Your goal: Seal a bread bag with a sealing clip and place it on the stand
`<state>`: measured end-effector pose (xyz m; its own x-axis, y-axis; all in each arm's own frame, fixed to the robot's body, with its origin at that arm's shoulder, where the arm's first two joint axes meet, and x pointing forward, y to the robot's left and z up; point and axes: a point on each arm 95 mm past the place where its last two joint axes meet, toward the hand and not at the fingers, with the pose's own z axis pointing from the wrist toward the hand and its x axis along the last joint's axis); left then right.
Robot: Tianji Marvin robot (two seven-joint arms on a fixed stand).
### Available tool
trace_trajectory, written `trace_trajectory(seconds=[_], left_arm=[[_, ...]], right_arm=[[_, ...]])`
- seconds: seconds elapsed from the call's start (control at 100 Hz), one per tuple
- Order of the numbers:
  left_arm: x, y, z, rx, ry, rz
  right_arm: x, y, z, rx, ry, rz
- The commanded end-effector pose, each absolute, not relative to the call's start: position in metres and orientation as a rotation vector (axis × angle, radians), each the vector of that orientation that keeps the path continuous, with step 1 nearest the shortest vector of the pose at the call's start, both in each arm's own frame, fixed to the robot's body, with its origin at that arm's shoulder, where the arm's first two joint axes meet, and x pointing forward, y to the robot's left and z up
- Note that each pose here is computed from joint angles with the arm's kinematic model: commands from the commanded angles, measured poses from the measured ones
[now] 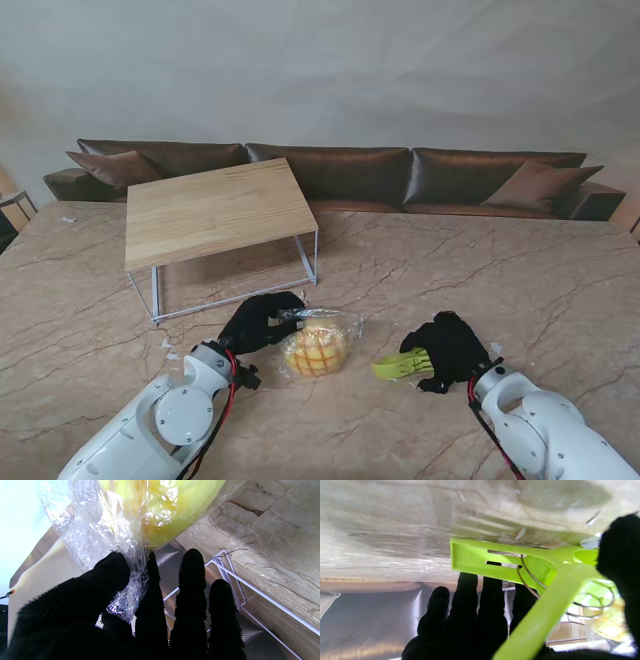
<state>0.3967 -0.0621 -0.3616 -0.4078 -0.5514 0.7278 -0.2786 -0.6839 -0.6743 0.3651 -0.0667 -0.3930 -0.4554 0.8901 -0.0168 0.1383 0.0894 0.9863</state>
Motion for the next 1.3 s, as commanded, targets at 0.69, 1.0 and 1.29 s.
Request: trace_trajectory(seconds=[0.69,1.0,1.29], left_arm=[[0.393,-0.063,-0.364,-1.606,1.142,-2.218],[0.394,-0.061,-0.365,-1.616,1.142,-2.216],[0.394,-0.059,-0.366,-1.62,1.147,-2.216]], right_arm=[[0.377,-0.052,-0.424,1.004,1.738,1.354],[0.384,-0.049,-0.429,1.07,1.772,1.366],[0.388,-0.045,-0.435,1.123,1.804,1.368]])
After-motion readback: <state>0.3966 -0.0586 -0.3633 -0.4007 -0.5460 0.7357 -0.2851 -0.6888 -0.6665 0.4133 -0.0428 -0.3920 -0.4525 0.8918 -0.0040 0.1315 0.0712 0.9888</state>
